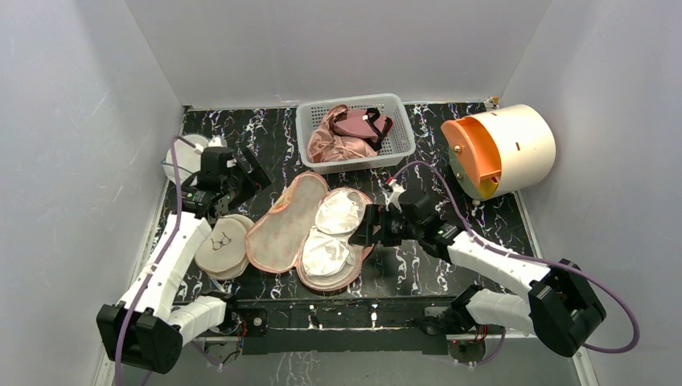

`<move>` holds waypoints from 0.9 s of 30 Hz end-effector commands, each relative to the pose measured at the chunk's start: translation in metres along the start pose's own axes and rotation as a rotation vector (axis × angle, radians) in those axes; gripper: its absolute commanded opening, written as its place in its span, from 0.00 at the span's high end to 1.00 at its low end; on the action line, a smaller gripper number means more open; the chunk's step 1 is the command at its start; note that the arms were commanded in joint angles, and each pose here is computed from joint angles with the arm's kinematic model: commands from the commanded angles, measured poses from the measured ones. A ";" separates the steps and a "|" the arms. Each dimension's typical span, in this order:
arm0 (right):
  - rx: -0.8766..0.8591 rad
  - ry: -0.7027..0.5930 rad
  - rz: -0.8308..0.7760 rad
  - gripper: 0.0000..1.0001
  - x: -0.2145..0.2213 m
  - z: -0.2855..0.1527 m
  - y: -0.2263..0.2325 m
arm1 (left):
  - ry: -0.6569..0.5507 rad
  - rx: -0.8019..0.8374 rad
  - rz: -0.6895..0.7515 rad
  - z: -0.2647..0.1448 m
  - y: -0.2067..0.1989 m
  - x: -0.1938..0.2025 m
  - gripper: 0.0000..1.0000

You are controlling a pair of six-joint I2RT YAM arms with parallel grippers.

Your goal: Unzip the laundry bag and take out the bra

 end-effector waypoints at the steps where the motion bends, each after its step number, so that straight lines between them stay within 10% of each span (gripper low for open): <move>1: -0.047 -0.065 -0.049 0.14 -0.011 0.010 0.032 | -0.230 0.093 0.023 -0.036 -0.019 -0.043 0.09; 9: -0.012 -0.100 -0.075 0.12 -0.025 0.012 0.043 | 0.018 0.398 0.278 0.002 -0.033 -0.008 0.02; 17: 0.005 -0.104 -0.060 0.11 -0.024 0.019 0.037 | 0.201 0.290 0.388 0.043 -0.016 0.016 0.02; 22: 0.042 -0.122 -0.066 0.10 -0.024 0.022 0.029 | 0.245 0.118 0.332 0.066 0.000 0.021 0.30; 27: 0.098 -0.115 -0.079 0.10 -0.024 0.022 0.022 | 0.336 -0.055 0.313 0.093 0.026 0.038 0.36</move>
Point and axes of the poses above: each gripper's point midway between its finger pads, its own z axis out along the fingers, its own y axis along the line the jaws close on, x = y × z, the point moved 8 cm from there along -z, back along the fingers, and after that the axes turned 10 degrees about z, right-handed, at the moved point
